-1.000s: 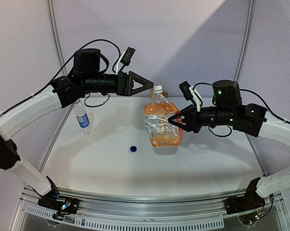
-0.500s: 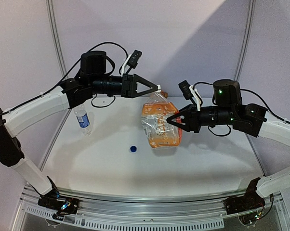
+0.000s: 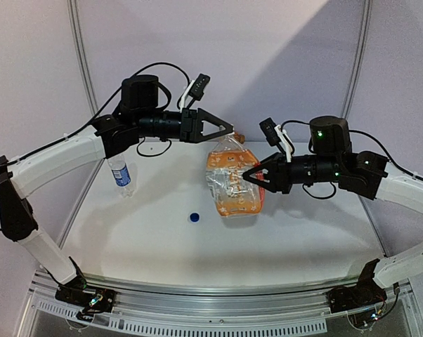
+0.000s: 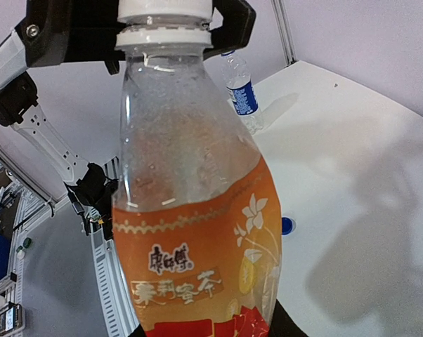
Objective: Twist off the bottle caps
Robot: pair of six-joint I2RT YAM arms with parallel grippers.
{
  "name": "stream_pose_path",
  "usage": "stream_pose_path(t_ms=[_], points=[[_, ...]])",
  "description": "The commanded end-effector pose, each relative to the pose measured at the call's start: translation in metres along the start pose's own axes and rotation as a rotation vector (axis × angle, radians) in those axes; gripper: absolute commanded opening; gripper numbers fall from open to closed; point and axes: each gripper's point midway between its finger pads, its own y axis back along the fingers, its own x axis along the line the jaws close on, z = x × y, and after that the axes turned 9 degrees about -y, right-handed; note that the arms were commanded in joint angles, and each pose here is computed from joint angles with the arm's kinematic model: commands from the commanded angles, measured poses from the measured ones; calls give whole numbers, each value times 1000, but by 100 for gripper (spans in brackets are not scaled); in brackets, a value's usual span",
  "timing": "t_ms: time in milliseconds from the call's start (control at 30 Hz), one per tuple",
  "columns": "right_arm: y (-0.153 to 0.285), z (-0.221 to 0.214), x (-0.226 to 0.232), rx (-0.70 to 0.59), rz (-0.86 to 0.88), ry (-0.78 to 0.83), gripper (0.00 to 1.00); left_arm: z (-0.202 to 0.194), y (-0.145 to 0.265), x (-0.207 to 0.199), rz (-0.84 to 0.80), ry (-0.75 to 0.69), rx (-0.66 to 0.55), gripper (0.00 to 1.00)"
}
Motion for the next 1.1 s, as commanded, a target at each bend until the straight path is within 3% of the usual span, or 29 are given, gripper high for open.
stream_pose_path(t_ms=[0, 333, 367, 533, 633, 900, 1067], points=[[-3, 5, 2, -11, 13, 17, 0, 6, -1, -3, -7, -19, -14, 62], [-3, 1, 4, 3, 28, 16, 0, -1, -3, 9, 36, 4, -12, 32], [-3, 1, 5, 6, 32, 16, 0, -1, -3, 9, 37, 4, -12, 33], [-3, -3, 5, 20, 35, 19, 0, 0, -2, 10, 44, 1, -21, 58], [-2, -3, 5, 20, 36, 21, 0, -1, -3, 11, 48, 5, -20, 59], [-3, -5, 3, 23, 26, 19, 0, -4, -3, 17, 69, 22, -16, 22], [-4, -1, -2, 10, -5, 18, 0, -13, -5, 32, 145, 70, 6, 13]])
